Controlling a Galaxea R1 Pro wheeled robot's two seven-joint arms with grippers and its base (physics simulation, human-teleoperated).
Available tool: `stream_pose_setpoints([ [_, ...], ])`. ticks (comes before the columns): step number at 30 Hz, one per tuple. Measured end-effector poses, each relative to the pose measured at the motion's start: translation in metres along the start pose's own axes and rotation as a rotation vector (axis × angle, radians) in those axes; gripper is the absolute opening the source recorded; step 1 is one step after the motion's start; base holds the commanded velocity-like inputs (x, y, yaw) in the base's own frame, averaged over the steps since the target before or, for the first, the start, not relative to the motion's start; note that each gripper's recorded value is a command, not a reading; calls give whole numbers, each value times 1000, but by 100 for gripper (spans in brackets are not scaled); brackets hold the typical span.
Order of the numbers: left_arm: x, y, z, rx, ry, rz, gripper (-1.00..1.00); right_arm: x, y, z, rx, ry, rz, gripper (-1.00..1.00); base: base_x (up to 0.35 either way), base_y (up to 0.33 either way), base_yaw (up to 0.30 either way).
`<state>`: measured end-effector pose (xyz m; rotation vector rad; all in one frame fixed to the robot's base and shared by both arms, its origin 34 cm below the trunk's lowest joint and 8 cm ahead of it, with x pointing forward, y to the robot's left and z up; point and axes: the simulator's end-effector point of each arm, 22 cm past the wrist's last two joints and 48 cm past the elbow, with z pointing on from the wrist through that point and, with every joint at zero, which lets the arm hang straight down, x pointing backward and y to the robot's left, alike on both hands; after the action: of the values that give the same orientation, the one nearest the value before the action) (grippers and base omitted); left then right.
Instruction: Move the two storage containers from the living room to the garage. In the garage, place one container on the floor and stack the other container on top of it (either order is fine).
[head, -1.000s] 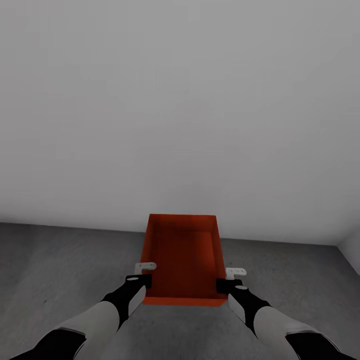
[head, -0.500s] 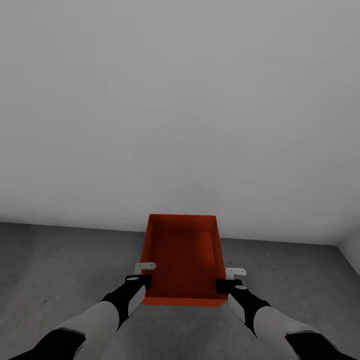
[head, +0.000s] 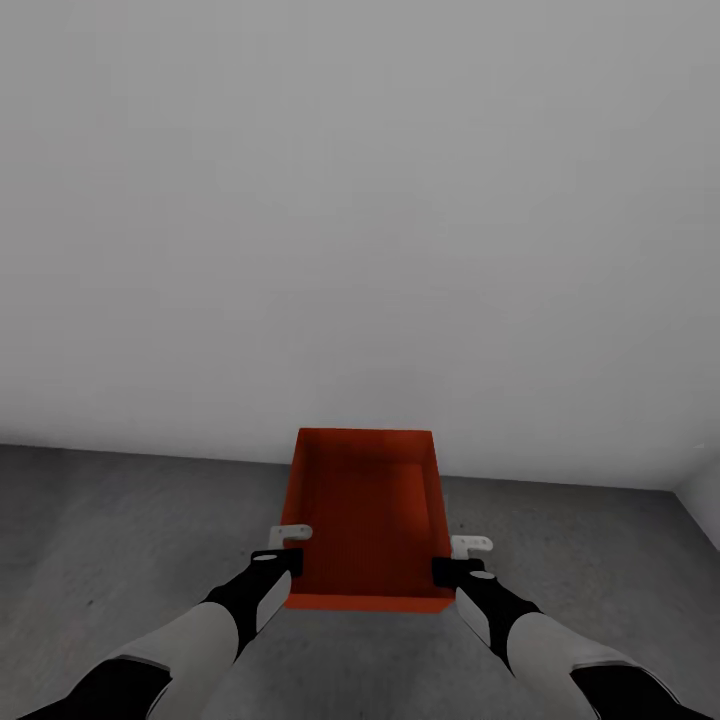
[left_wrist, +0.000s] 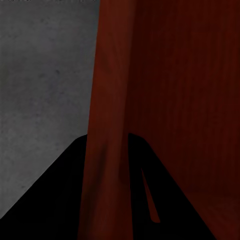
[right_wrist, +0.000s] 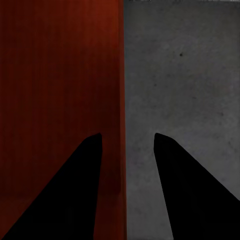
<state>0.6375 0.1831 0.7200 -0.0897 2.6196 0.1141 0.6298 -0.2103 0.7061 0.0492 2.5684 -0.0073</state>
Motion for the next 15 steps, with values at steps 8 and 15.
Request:
stream_pose_setpoints([
  [8, 0, 0, 3, 0, 0, -1, -100, 0, 0, 3, 0, 0, 0, -100, 0, 0, 0],
  [15, 0, -1, 9, 0, 0, -1, -100, 0, 0, 9, 0, 0, 0, -100, 0, 0, 0],
])
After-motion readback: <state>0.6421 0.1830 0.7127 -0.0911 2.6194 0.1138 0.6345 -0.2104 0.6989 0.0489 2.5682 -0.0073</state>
